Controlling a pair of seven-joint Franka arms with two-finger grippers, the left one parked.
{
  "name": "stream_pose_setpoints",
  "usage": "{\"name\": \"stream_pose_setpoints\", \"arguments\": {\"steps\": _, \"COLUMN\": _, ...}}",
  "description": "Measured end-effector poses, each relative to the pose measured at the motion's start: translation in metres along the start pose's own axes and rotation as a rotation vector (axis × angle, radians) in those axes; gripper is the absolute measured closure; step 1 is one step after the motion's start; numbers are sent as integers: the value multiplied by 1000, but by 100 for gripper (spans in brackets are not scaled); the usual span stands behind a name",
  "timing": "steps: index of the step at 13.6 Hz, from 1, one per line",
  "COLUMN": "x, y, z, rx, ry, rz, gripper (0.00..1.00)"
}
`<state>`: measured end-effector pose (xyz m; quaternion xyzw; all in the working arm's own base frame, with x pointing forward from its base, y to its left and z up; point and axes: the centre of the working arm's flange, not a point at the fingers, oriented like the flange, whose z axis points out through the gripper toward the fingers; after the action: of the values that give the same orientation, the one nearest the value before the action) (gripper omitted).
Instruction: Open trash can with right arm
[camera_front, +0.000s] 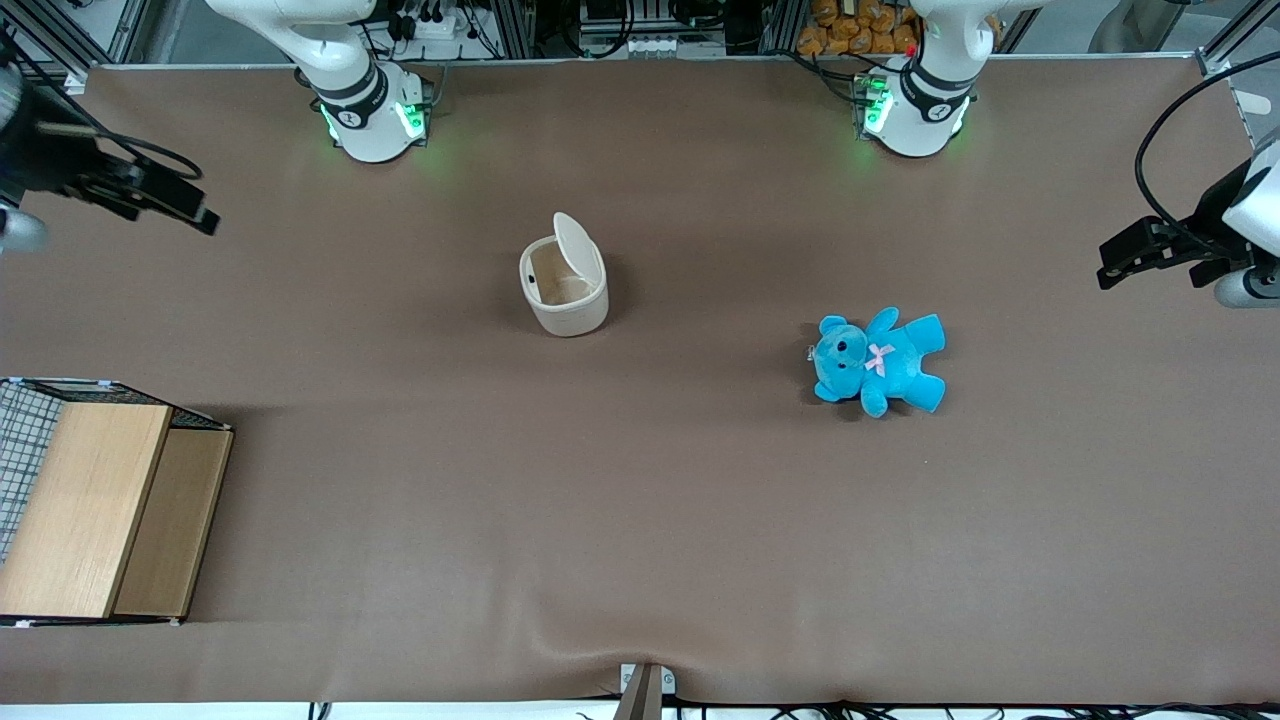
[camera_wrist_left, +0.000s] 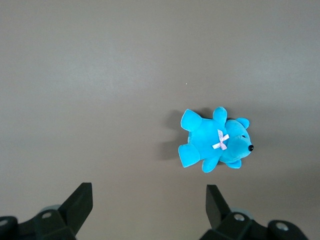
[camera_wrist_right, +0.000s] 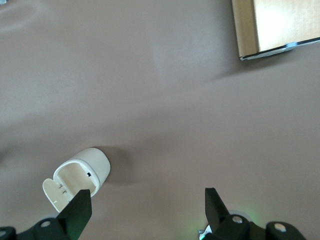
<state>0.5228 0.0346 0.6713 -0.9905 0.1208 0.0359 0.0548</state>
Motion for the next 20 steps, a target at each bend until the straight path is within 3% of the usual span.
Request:
{"name": "stream_pose_setpoints", "arguments": {"steps": 4, "x": 20, "y": 44, "z": -2, "rx": -24, "ry": 47, "rz": -70, "gripper": 0}}
{"name": "stream_pose_setpoints", "arguments": {"steps": 11, "x": 30, "y": 100, "z": -8, "rx": -63, "ry": 56, "rz": -122, "gripper": 0}}
{"name": "stream_pose_setpoints", "arguments": {"steps": 20, "x": 31, "y": 91, "z": 0, "rx": -72, "ry": 40, "rz": -140, "gripper": 0}}
